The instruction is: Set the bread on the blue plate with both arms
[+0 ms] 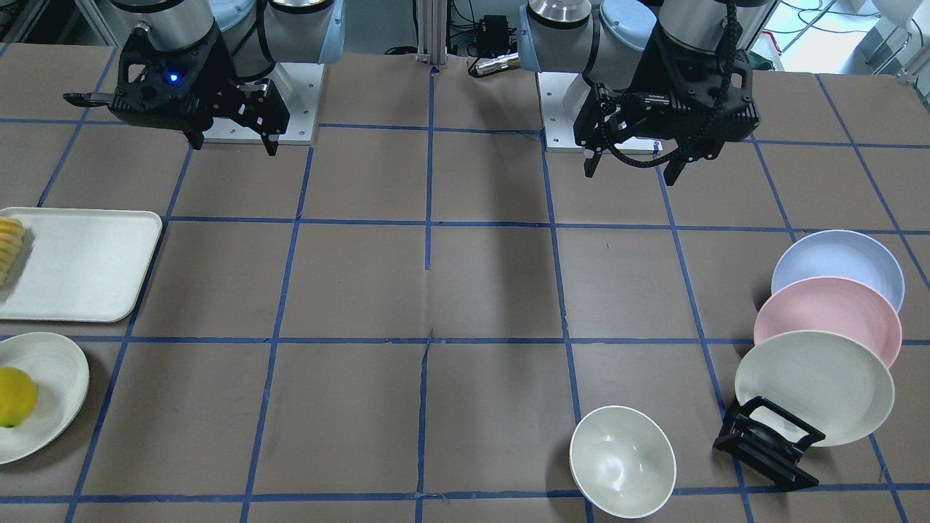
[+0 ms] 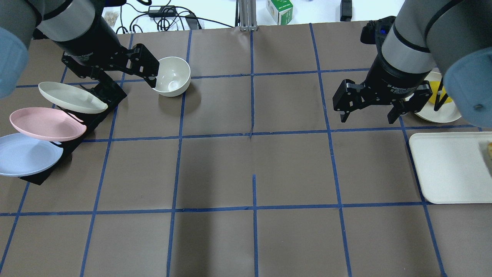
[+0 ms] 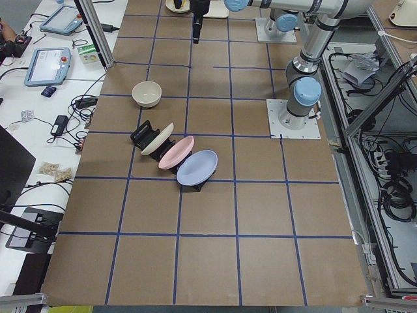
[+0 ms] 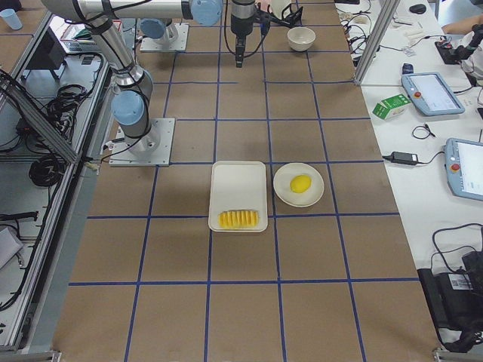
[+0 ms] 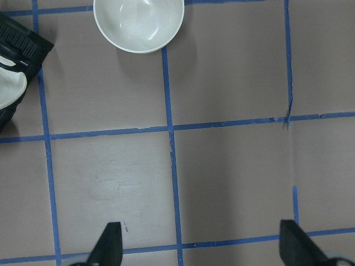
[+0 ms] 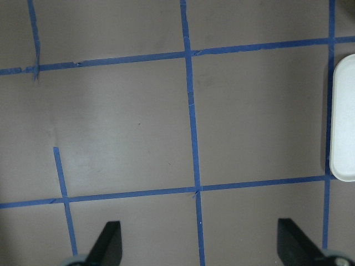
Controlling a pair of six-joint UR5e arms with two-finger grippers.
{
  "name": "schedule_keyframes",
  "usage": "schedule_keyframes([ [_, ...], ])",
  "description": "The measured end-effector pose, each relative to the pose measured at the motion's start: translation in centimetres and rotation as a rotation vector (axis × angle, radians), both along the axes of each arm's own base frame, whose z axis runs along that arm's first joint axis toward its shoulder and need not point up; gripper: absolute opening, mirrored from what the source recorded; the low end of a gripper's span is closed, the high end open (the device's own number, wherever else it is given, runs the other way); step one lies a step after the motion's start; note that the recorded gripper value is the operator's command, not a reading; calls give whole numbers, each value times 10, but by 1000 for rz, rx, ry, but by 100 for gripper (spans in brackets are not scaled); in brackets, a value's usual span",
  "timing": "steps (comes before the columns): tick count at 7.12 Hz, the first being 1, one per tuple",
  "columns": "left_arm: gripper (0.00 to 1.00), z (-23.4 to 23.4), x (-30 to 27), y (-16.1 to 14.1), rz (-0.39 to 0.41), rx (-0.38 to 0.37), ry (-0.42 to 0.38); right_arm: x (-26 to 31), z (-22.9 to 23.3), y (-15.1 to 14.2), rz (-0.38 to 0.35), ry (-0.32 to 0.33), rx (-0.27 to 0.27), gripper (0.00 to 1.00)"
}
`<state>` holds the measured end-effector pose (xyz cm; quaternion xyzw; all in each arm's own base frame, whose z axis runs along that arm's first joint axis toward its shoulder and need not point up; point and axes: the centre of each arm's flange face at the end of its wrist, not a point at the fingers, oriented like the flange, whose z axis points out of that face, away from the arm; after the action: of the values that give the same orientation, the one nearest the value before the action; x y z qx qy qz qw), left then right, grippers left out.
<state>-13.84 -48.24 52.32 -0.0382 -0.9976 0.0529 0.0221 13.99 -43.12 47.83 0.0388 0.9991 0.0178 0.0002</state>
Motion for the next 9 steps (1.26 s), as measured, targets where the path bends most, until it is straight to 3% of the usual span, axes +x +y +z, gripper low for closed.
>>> schedule_keyframes([
  [4, 100, 6, 5, 3, -1, -11, -9, 0, 3, -2, -2, 0, -18, 100],
  [7, 100, 3, 8, -6, 88, -4, -17, -3, -5, -2, -14, 6, 3, 100],
  [9, 100, 0, 9, -9, 112, 3, -19, -40, -12, -11, -81, 15, 23, 100],
])
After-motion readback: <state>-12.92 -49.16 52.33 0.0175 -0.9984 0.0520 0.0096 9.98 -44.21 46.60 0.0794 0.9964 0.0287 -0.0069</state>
